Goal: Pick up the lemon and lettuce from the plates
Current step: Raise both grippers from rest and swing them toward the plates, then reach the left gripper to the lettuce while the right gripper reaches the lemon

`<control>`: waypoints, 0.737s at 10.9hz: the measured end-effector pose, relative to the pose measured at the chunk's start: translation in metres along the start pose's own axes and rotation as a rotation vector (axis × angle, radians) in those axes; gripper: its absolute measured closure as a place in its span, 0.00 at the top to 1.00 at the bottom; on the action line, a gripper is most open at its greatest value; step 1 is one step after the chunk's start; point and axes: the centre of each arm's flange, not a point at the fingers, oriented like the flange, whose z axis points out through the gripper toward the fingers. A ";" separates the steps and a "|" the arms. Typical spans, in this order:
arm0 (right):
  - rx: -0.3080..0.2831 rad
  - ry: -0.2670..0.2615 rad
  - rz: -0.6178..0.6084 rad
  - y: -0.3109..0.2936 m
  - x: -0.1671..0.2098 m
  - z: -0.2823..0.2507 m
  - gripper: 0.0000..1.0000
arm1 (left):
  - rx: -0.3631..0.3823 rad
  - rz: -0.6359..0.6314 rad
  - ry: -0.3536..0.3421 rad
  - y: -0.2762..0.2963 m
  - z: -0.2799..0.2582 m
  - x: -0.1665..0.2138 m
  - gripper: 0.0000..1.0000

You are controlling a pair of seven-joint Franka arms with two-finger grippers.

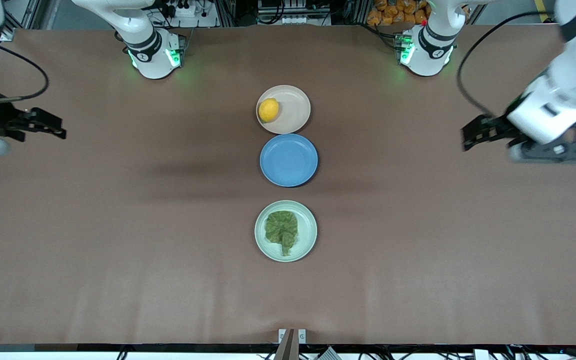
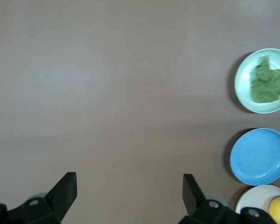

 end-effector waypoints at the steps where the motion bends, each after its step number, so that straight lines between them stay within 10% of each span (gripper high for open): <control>1: 0.002 -0.040 -0.014 -0.009 0.000 0.018 1.00 | -0.036 0.027 0.038 0.021 0.014 0.013 1.00; 8: 0.012 -0.164 0.165 -0.128 -0.009 0.126 1.00 | -0.190 0.247 0.206 0.206 0.175 0.051 1.00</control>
